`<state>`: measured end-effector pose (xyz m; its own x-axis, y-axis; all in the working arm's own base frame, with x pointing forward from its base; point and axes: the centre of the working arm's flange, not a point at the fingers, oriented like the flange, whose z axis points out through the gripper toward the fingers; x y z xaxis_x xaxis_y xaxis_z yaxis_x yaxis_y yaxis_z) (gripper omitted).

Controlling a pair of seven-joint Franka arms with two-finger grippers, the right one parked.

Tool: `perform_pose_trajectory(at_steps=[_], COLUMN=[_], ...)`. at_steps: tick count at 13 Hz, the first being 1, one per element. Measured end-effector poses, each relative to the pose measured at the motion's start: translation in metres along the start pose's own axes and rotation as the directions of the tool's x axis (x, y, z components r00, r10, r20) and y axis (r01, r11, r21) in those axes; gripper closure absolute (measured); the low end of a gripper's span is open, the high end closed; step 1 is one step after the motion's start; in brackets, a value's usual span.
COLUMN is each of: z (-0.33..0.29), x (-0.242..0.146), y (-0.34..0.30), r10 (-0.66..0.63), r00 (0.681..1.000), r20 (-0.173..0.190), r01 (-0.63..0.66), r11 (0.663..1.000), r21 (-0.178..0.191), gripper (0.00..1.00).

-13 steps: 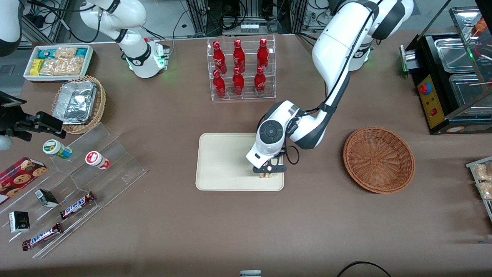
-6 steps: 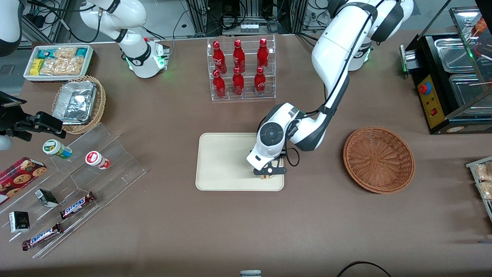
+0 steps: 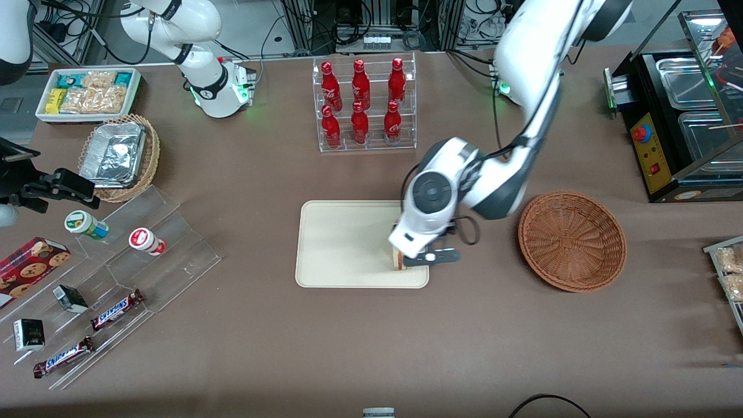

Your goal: Place sandwich from basket to tray

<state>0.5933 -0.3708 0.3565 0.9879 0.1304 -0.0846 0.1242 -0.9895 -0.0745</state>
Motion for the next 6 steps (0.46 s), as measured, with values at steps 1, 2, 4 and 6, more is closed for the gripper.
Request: perform_pose_trajectory(at_steps=[1, 2, 4, 6], z=[-0.022, -0.043, -0.086, -0.124], x=[0.013, 0.026, 0.042, 0.037], y=[-0.032, -0.069, -0.144, -0.200], r10=[-0.017, -0.025, -0.069, -0.123], r00=[1.000, 1.000, 0.998, 0.991], r20=[-0.001, -0.003, -0.014, -0.043], r01=[0.017, 0.025, 0.069, 0.122], r11=[1.000, 1.000, 0.998, 0.992], r21=[0.012, 0.014, 0.000, -0.021], gripper=[0.00, 0.00, 0.00, 0.00])
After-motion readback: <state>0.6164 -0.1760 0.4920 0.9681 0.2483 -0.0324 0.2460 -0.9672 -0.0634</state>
